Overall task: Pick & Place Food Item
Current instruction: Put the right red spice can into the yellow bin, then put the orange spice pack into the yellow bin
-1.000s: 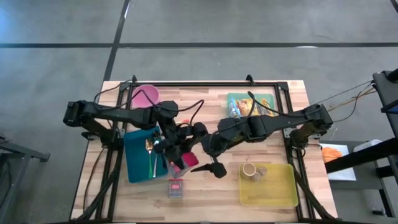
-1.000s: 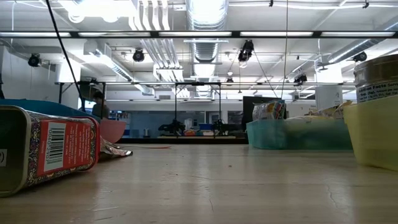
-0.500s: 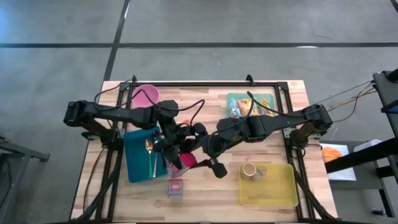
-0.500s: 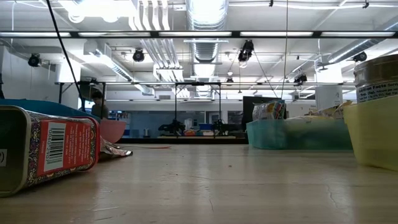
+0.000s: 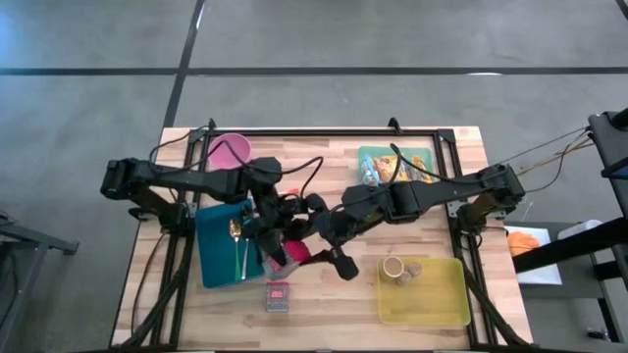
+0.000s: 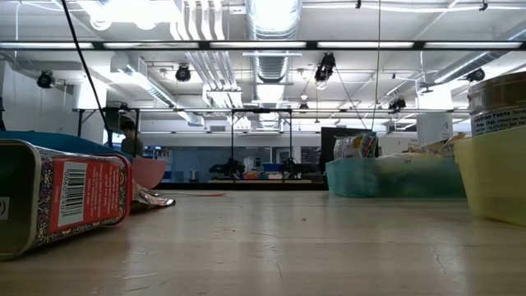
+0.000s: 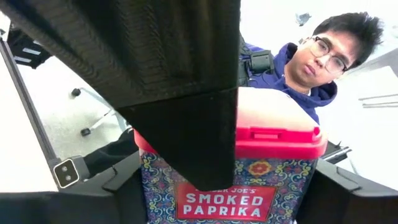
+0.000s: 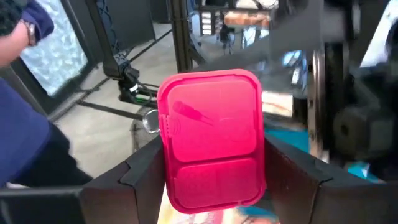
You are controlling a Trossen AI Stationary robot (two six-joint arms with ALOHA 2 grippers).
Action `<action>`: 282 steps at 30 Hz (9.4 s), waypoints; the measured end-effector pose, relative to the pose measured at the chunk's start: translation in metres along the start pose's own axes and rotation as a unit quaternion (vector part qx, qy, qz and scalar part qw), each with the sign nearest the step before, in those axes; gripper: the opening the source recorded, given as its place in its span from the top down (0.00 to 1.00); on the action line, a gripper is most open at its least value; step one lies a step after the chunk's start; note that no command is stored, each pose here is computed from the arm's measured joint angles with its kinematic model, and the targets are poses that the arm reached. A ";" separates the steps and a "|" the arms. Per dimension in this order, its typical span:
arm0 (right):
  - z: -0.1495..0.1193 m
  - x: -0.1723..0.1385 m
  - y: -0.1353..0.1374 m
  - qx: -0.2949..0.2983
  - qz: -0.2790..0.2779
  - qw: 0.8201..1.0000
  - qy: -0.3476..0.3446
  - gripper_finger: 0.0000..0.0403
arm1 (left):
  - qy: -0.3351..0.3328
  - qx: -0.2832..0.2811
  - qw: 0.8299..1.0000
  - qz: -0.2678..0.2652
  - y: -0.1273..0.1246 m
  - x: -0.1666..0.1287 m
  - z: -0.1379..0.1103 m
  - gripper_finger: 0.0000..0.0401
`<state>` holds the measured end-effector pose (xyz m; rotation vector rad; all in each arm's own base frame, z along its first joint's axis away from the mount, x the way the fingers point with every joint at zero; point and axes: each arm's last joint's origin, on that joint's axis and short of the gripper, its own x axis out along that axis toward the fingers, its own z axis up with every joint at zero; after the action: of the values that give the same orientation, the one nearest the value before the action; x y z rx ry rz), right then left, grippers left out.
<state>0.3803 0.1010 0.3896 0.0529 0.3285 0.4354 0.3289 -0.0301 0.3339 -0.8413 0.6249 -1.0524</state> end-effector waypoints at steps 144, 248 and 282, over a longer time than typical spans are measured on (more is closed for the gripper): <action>-0.217 -0.017 0.177 0.306 -0.394 0.751 0.433 0.08 | -0.226 -0.027 0.877 0.424 -0.099 -0.080 -0.076 0.12; -0.117 -0.053 0.212 0.327 -0.392 0.787 0.347 0.08 | 0.270 -0.106 0.804 0.519 0.168 -0.027 -0.121 0.99; -0.092 -0.024 0.130 0.333 -0.512 0.775 0.161 0.08 | 0.020 -0.011 0.871 0.491 0.019 -0.028 -0.032 1.00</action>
<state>0.2773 0.2072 0.3258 0.4755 0.7777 -0.8000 0.3024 -0.0090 0.3019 -0.4020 0.9546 -0.1261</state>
